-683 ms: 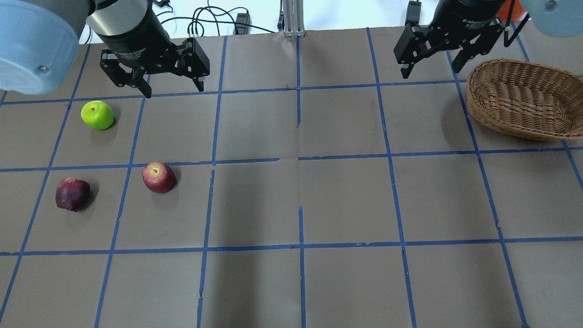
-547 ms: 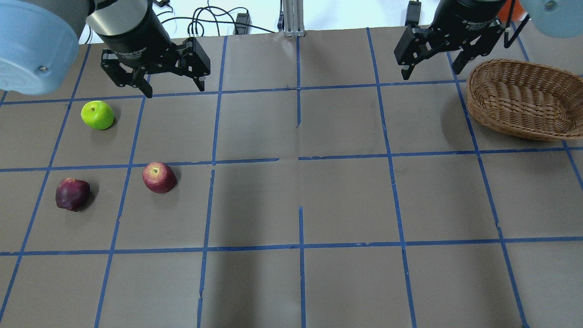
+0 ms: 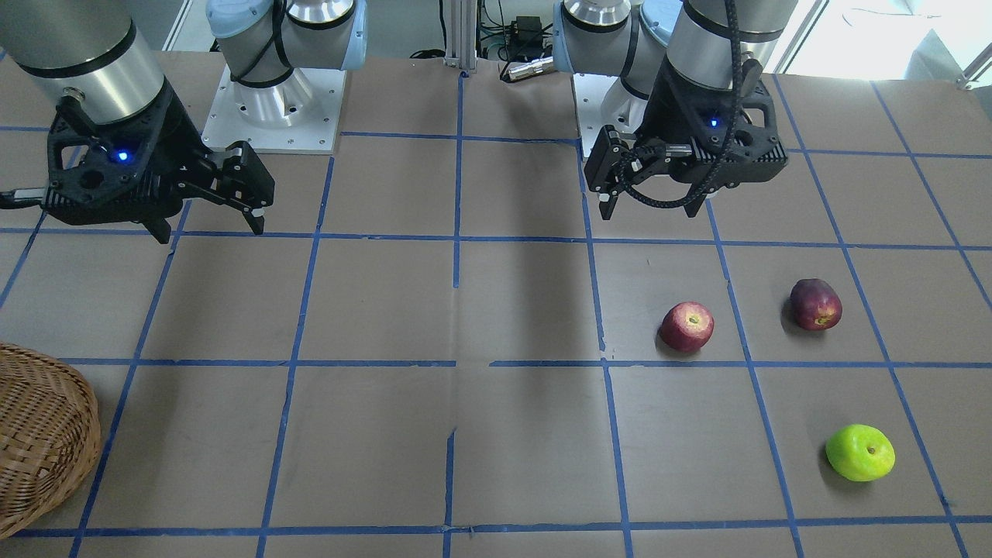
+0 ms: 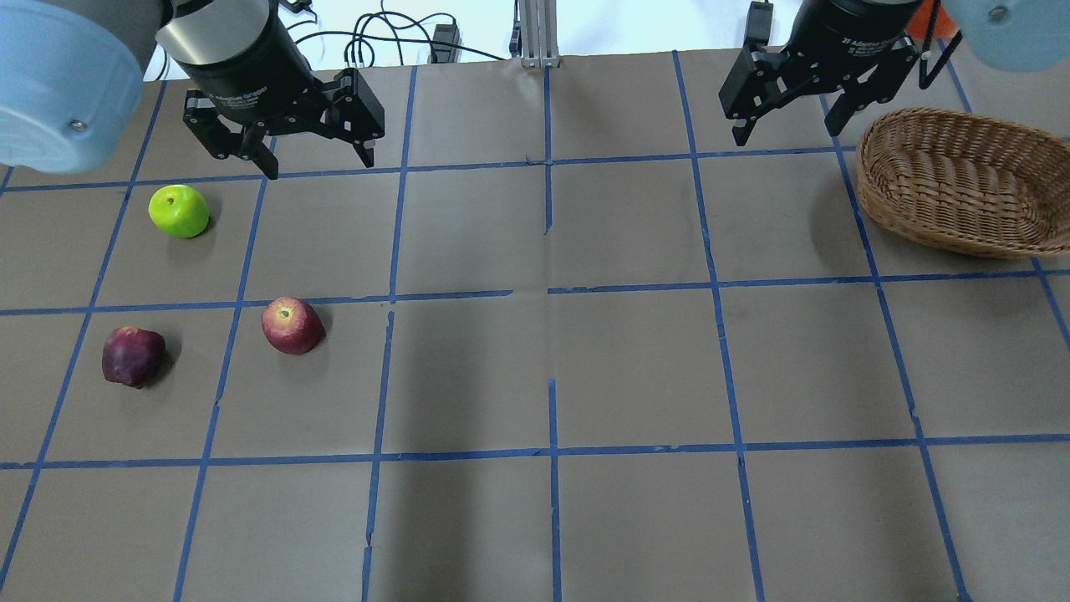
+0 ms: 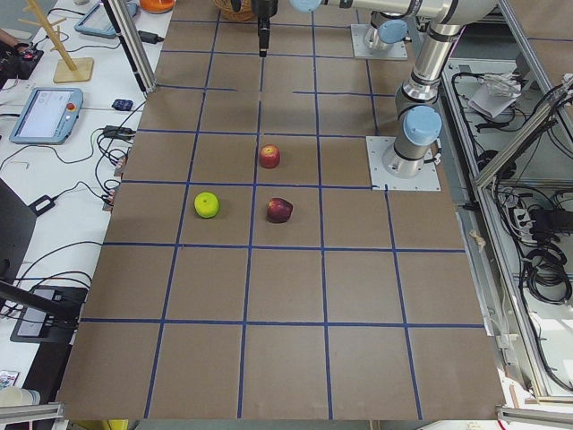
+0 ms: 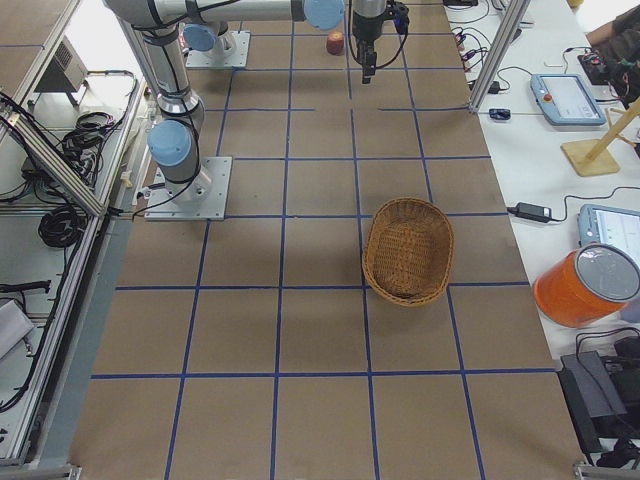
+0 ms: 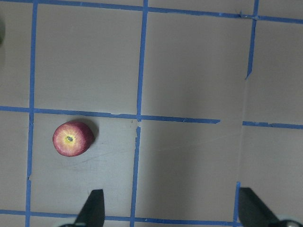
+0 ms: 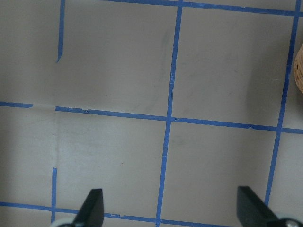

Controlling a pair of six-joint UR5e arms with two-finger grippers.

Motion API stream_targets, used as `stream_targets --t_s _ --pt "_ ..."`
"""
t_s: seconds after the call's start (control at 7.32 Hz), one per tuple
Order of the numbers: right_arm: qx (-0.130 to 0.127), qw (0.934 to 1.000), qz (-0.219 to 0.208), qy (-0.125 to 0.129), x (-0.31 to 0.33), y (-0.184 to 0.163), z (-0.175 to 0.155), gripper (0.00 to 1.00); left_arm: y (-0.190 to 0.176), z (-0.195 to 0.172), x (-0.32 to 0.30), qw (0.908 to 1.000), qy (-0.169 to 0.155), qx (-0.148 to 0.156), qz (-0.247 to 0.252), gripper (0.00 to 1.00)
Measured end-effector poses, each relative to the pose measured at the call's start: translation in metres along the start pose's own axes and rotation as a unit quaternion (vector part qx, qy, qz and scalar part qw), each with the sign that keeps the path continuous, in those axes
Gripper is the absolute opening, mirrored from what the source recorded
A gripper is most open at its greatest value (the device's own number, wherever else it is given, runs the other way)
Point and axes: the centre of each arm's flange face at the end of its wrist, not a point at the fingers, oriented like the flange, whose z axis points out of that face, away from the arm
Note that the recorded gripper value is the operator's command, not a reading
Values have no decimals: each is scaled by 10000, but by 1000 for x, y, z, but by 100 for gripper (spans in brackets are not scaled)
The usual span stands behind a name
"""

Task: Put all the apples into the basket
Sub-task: 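Move the left gripper down toward the light red apple, then close the left gripper around the light red apple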

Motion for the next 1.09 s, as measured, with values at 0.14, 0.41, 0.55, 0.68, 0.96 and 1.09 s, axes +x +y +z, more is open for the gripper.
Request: stream_targets --t_s 0.14,0.41,0.55,0.68,0.96,1.09 --pt "-4 10000 10 -5 0 -1 1 100 1 -1 -2 10000 -35 -2 -4 100" --pt "-11 10000 20 -10 0 0 1 100 -4 2 -20 9999 -69 -51 -107 100" --pt "-9 10000 23 -8 0 0 0 100 -7 13 -38 9998 -91 -167 17 100" --pt "-6 10000 26 -7 0 0 0 100 -7 36 -61 9989 -104 -373 263 100" --pt "-13 10000 26 -2 0 0 0 100 -4 103 -121 9971 -74 -654 383 100" --pt "-14 10000 24 3 0 0 0 100 -1 142 -149 9964 -50 -658 539 100"
